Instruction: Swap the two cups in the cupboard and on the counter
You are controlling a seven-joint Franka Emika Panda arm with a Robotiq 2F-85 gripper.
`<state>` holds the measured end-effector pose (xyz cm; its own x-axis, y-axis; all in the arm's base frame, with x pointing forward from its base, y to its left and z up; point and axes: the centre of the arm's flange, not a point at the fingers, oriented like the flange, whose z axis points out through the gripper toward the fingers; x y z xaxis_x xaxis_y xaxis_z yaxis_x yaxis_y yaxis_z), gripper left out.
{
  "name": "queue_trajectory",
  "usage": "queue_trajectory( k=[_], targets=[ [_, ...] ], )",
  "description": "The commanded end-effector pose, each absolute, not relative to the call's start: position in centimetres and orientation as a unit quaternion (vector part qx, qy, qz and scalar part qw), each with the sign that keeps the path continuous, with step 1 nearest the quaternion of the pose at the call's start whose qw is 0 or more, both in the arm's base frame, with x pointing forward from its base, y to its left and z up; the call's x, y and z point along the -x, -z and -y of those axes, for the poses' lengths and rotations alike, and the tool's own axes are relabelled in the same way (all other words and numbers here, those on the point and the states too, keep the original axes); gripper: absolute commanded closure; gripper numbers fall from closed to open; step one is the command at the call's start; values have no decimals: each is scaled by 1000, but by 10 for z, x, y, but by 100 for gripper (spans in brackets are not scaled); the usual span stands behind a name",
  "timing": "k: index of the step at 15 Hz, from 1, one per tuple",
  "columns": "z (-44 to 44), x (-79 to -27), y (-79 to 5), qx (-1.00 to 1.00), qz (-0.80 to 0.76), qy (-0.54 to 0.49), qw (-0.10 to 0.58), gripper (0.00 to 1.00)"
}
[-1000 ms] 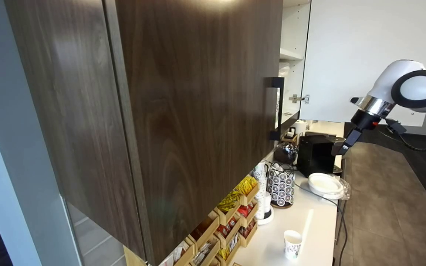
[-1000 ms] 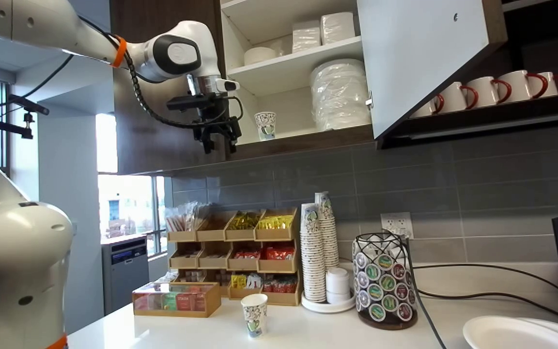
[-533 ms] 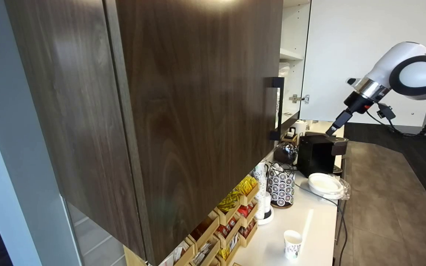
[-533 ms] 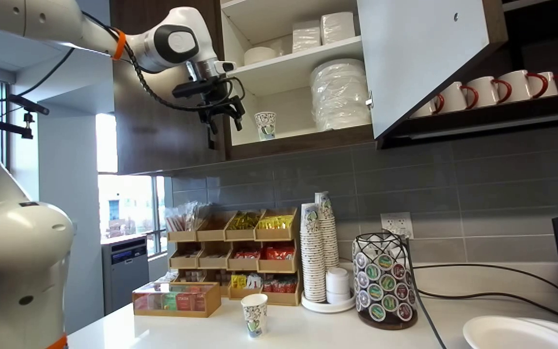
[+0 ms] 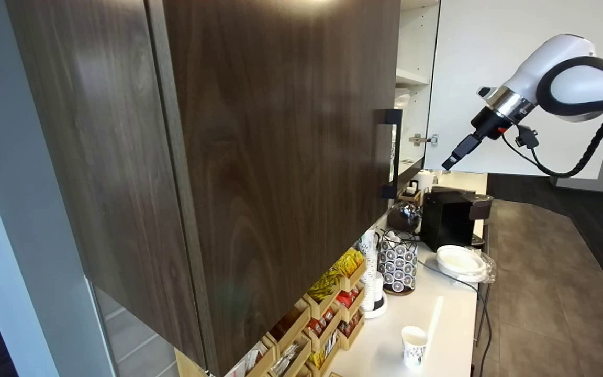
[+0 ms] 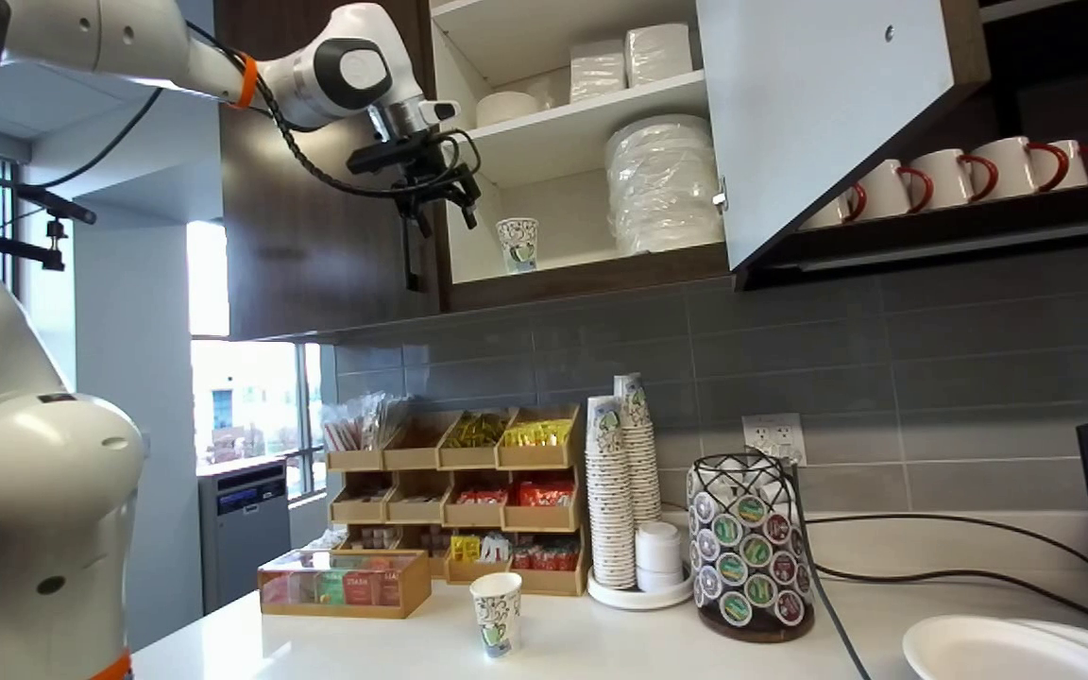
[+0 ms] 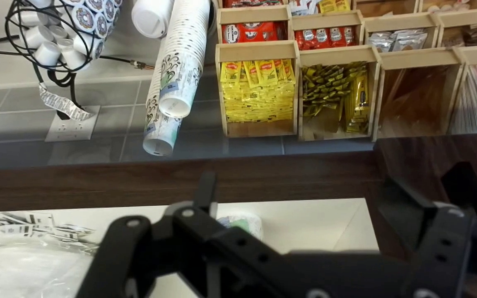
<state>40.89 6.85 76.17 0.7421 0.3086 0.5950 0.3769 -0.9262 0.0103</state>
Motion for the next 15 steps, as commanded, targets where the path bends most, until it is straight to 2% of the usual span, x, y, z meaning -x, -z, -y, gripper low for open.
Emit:
queue_trajectory(
  k=[1,15],
  targets=[
    [-68,-409,-761,932,184,308,55,0],
    [-93,-467,-816,920,30,383,71,0]
  ],
)
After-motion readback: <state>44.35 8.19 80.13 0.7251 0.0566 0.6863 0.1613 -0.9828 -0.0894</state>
